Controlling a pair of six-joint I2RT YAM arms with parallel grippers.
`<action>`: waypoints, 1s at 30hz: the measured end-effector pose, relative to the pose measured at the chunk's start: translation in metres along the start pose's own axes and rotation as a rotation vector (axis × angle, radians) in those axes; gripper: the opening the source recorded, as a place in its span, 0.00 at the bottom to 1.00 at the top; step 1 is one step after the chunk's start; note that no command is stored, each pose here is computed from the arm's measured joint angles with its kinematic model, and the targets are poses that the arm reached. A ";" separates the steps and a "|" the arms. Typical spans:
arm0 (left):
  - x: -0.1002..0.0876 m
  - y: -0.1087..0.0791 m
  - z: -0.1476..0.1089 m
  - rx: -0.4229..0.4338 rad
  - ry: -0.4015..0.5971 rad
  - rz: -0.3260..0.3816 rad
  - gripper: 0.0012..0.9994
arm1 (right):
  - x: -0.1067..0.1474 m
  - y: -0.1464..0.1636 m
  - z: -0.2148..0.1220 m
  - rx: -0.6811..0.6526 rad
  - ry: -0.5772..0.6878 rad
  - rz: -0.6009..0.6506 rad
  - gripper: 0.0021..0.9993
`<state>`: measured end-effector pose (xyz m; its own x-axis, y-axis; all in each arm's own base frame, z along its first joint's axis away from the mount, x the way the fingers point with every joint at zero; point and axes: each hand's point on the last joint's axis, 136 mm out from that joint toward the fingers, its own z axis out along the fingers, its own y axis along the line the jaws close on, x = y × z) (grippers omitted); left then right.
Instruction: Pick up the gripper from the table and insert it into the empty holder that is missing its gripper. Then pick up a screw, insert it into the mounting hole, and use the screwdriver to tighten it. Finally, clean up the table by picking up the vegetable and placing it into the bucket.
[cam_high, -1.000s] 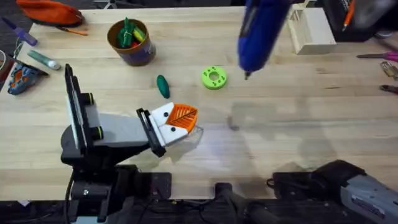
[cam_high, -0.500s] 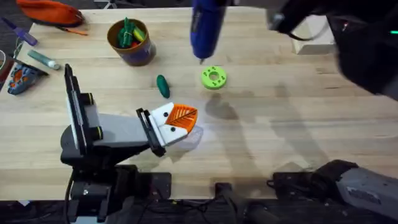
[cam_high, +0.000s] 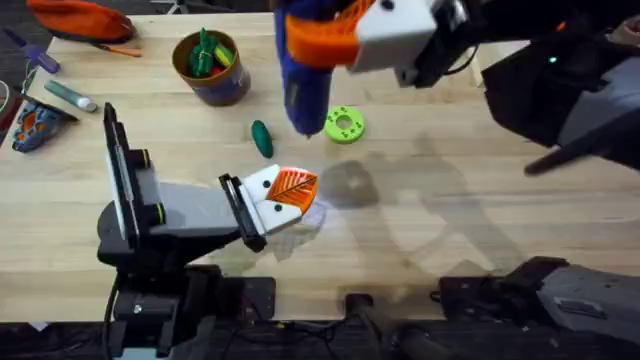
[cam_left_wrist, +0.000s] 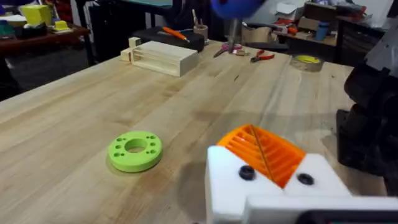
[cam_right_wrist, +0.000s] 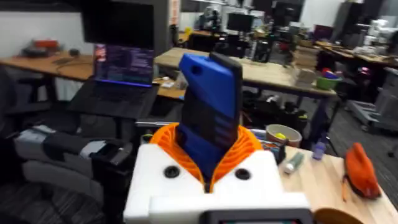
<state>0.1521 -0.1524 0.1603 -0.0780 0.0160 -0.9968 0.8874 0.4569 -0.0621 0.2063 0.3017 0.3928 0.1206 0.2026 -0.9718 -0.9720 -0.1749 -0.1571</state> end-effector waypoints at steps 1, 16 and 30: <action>0.000 0.000 0.000 0.000 0.000 0.000 0.01 | 0.001 0.003 0.002 -0.016 0.001 -0.005 0.02; 0.000 0.000 0.000 0.000 0.000 0.000 0.01 | 0.022 0.016 0.012 -0.141 0.000 -0.101 0.02; 0.000 0.000 0.000 0.000 0.000 0.000 0.01 | 0.036 0.032 0.032 -0.220 -0.012 -0.149 0.02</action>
<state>0.1521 -0.1524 0.1603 -0.0776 0.0160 -0.9969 0.8874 0.4569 -0.0618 0.1730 0.3347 0.3582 0.2556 0.2528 -0.9332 -0.8761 -0.3475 -0.3341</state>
